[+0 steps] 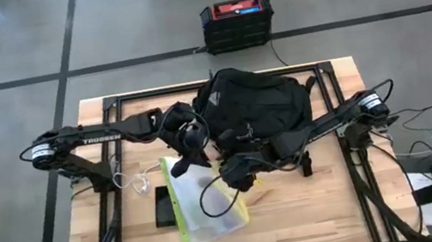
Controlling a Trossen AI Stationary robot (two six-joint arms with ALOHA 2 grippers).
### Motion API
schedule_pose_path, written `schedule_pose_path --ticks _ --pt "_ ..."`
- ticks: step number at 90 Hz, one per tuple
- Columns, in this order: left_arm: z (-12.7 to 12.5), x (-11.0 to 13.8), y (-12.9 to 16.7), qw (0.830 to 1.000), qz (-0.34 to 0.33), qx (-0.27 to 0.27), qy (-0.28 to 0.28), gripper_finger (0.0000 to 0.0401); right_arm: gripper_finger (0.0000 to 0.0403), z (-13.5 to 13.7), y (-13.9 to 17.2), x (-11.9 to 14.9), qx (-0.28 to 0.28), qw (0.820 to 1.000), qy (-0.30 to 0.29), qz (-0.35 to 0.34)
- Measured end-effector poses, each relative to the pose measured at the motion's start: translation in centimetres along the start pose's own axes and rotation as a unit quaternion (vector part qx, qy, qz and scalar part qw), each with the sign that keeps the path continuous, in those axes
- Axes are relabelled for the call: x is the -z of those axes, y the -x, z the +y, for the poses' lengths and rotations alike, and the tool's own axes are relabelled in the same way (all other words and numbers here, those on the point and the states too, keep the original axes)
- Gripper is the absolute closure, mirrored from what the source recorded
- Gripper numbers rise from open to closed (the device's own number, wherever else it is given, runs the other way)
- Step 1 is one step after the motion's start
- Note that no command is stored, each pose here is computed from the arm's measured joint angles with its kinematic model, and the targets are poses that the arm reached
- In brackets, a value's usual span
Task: Unpack backpack
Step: Close the yellow green zip bag
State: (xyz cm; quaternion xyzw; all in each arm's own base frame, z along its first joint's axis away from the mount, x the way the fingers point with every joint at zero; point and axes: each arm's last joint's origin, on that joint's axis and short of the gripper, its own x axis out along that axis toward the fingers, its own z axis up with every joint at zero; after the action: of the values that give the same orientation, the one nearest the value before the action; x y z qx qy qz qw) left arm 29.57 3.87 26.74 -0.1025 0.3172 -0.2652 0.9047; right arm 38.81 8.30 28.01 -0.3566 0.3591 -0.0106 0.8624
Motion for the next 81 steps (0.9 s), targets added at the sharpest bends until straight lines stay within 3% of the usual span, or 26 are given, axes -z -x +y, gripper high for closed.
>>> schedule_pose_path --ticks 12,41,81 --pt "0.0 0.0 0.0 1.0 0.0 0.0 0.0 0.0401 0.0396 0.0 0.0 0.0 0.001 1.0 -0.007 -0.002" --pt "0.2 -0.1 0.0 0.999 0.002 -0.033 -0.003 0.0396 0.0402 -0.5 2.1 -0.1 0.0 1.0 -0.031 -0.006" --pt "0.4 -1.7 0.1 0.994 -0.069 -0.055 -0.057 0.0292 0.0403 -2.0 4.9 0.0 0.007 1.0 -0.013 -0.018"
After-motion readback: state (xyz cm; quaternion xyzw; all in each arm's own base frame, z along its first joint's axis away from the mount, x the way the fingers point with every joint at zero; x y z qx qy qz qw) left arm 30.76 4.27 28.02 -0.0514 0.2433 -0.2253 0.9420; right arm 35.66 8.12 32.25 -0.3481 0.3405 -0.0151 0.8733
